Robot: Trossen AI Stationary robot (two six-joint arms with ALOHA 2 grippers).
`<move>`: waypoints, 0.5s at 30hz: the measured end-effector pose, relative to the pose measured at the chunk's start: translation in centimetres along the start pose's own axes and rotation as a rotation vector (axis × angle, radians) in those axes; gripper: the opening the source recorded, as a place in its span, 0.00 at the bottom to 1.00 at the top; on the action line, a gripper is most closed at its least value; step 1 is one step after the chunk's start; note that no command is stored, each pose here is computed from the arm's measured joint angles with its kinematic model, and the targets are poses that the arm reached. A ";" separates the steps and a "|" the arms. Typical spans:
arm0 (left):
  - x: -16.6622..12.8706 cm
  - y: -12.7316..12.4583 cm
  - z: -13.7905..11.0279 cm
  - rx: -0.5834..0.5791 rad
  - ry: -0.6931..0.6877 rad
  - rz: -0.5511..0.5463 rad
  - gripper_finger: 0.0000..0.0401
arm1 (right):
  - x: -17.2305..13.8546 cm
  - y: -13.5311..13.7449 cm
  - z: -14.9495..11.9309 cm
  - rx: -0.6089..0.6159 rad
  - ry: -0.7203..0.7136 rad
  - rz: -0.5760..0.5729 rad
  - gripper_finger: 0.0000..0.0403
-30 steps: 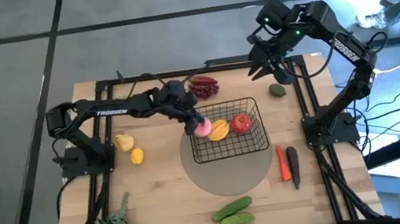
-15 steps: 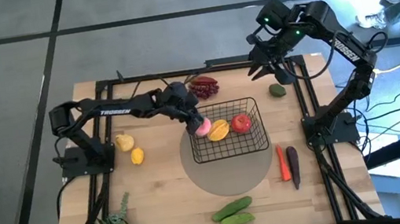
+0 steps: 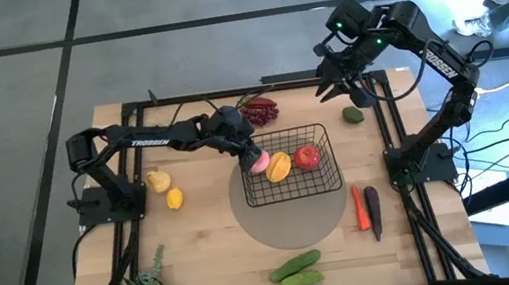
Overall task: Build produce basket
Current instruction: Put the pink peach into the black wire basket
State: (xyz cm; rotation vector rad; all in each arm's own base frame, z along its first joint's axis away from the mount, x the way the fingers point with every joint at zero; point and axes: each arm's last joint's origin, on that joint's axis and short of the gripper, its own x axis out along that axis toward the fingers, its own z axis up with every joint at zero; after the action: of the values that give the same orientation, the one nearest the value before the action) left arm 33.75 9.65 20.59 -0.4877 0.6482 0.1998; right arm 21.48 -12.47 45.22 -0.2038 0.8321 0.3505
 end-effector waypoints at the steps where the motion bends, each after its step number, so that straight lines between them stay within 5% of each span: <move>1: 0.0 0.0 0.0 0.000 0.001 -0.001 0.02 | 0.0 0.0 0.0 0.000 0.000 0.000 0.21; 15: -0.7 -0.2 0.5 0.021 -0.041 -0.009 0.20 | 0.0 0.0 0.0 0.000 0.000 0.000 0.21</move>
State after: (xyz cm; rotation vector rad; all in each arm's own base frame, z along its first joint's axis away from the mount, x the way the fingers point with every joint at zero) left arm 33.50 9.73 21.40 -0.4647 0.6074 0.1939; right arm 21.48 -12.47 45.22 -0.2035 0.8322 0.3504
